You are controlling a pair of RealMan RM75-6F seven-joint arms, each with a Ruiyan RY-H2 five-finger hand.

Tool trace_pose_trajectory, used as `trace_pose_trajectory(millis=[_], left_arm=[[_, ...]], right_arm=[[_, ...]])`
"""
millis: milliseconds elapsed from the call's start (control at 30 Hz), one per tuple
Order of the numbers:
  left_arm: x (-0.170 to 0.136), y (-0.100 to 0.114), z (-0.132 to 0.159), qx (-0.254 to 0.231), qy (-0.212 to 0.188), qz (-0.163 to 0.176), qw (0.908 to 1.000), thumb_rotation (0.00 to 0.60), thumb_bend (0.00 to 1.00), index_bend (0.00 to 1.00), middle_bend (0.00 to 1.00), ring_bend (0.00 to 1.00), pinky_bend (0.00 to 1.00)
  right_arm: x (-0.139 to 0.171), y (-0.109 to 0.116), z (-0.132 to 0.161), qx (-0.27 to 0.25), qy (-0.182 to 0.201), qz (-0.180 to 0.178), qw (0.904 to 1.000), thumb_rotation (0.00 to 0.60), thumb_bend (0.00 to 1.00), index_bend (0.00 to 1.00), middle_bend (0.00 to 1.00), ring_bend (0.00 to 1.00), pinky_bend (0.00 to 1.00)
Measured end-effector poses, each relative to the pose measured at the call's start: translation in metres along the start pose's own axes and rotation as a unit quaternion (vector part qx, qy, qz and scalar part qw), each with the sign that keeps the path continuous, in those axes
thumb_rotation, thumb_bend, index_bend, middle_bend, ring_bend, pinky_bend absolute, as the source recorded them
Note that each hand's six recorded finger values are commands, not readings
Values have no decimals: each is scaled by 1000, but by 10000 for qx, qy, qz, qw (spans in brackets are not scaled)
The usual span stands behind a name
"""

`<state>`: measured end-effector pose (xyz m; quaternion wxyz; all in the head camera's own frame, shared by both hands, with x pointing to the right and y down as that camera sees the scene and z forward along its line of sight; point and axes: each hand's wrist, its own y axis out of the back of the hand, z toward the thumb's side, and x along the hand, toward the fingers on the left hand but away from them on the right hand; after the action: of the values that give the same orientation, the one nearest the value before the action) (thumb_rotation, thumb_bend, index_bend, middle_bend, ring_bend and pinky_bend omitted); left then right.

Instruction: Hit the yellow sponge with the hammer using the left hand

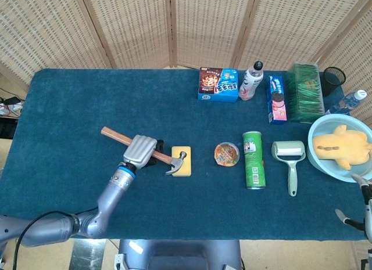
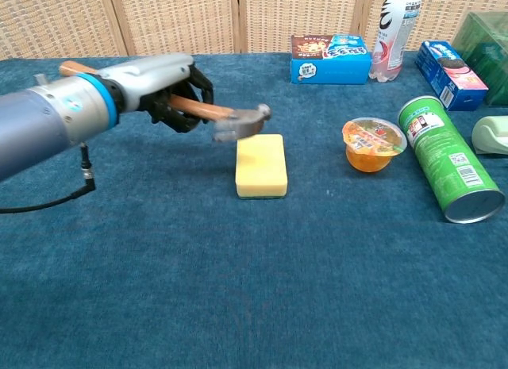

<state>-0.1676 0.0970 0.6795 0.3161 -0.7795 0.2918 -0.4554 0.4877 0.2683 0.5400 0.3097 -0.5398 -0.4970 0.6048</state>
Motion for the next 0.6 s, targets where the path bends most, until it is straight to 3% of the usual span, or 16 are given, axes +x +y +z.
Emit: trace_pose_trajectory(millis=[167, 600], left_arm=[[-15, 5, -23, -200, 148, 15, 9997, 600, 603, 590, 741, 793, 688], [-30, -22, -70, -414, 650, -358, 9964, 600, 596, 590, 741, 793, 688]], right_arm=[[-2, -1, 4, 20, 41, 30, 10000, 600, 181, 172, 226, 305, 270], [-5, -6, 13, 48, 156, 110, 9998, 600, 182, 172, 226, 305, 269]])
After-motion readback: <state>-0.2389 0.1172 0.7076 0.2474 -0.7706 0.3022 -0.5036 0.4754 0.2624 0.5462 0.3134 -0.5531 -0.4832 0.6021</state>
